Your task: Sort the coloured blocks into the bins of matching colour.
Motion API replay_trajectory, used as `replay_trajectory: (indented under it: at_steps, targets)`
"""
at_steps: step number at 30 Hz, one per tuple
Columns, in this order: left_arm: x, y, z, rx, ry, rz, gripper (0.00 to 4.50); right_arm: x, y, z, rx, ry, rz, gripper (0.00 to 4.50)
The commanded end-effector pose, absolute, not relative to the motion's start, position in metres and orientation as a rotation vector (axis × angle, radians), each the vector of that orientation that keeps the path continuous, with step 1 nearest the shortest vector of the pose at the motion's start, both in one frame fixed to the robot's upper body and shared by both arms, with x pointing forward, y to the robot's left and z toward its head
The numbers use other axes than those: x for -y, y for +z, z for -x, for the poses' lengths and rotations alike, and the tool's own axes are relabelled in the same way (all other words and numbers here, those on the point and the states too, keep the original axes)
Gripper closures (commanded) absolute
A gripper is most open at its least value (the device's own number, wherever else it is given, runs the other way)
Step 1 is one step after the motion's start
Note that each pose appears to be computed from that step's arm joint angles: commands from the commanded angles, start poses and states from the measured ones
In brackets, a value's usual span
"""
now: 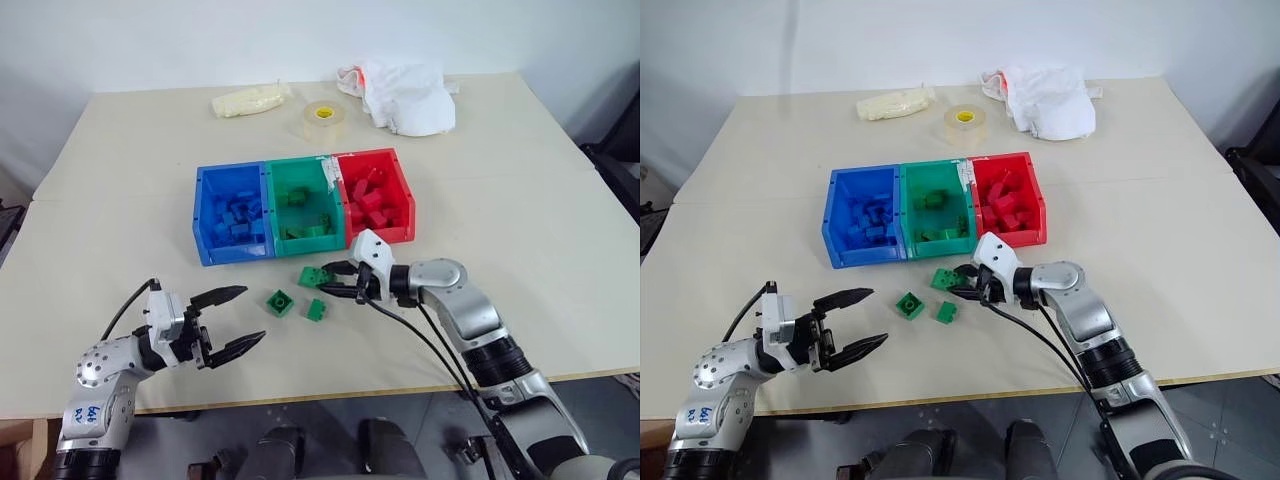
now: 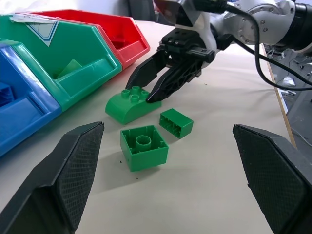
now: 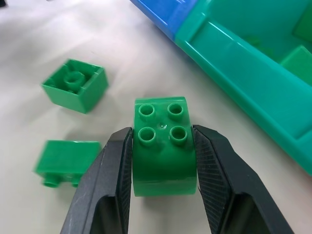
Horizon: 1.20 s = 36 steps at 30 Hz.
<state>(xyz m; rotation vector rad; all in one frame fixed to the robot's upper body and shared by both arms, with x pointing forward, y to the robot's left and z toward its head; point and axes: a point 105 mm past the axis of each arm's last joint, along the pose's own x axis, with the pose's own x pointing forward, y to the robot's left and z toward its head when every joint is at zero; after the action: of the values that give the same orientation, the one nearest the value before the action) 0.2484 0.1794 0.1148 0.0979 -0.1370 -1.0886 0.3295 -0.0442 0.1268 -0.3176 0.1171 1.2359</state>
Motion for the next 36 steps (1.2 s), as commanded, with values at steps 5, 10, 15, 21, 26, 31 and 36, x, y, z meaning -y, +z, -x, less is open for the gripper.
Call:
replay_trajectory:
  at_steps: [5, 10, 15, 21, 26, 31, 36]
  targets:
    - [-0.177, 0.121, -0.248, 0.175, -1.094, -0.108, 0.00, 0.058, 0.160, -0.310, -0.042, 1.235, 0.306, 3.07]
    - [-0.176, 0.121, -0.252, 0.177, -1.096, -0.106, 0.00, 0.064, 0.200, -0.316, 0.053, 1.178, 0.298, 3.07]
    - [-0.174, 0.122, -0.256, 0.186, -1.101, -0.104, 0.00, 0.062, 0.239, -0.348, 0.136, 1.110, 0.351, 3.07]
    - [-0.174, 0.123, -0.261, 0.201, -1.102, -0.116, 0.00, 0.038, 0.263, -0.396, 0.188, 1.041, 0.429, 1.72]
    - [-0.175, 0.123, -0.260, 0.205, -1.092, -0.120, 0.00, 0.033, 0.265, -0.401, 0.217, 1.067, 0.446, 0.05]
    - [-0.176, 0.122, -0.259, 0.205, -1.084, -0.120, 0.00, 0.037, 0.265, -0.395, 0.233, 1.101, 0.458, 0.05]
    - [-0.174, 0.122, -0.260, 0.208, -1.090, -0.115, 0.00, 0.056, 0.252, -0.373, 0.210, 1.180, 0.479, 0.05]
